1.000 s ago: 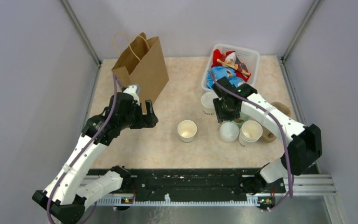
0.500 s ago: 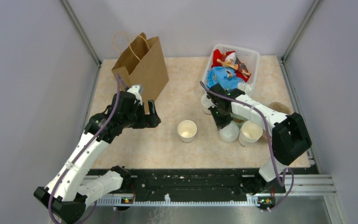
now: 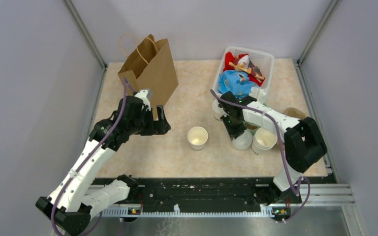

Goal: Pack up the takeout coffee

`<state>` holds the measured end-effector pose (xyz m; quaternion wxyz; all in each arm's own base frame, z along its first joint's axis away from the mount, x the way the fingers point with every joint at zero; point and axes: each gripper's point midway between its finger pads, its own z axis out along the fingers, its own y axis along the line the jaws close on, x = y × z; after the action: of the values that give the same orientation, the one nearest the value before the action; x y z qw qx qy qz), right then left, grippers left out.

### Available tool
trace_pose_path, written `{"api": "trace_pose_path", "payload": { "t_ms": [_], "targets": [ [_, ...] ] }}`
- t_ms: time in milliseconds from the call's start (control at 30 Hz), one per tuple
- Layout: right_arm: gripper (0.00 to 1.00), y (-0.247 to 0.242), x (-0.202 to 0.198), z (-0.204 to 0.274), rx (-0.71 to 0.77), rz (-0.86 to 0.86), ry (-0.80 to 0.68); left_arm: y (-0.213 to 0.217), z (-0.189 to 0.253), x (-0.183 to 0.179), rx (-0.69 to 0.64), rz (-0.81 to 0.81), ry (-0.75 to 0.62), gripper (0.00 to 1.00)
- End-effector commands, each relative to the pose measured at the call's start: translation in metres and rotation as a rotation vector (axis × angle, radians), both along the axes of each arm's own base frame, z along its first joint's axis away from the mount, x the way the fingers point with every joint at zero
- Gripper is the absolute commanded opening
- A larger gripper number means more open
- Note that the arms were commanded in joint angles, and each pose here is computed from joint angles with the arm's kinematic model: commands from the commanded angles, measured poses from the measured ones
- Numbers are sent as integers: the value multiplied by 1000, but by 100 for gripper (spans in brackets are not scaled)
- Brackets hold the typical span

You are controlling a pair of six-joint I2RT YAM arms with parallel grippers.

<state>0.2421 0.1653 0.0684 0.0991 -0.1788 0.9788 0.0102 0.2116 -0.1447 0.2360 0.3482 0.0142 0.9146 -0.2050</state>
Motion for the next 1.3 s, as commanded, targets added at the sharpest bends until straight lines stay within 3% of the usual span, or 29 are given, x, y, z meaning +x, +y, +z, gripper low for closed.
{"api": "trace_pose_path", "payload": {
  "t_ms": [0, 800, 1267],
  "targets": [
    [20, -3, 4, -2, -2, -9, -15, -5, 7, 6, -23, -8, -35, 95],
    [7, -2, 3, -12, -7, -3, 2, -4, 8, 6, -25, -8, -38, 95],
    [0, -3, -5, 20, 23, -29, -6, -6, 8, 7, -31, -11, -38, 96]
  ]
}}
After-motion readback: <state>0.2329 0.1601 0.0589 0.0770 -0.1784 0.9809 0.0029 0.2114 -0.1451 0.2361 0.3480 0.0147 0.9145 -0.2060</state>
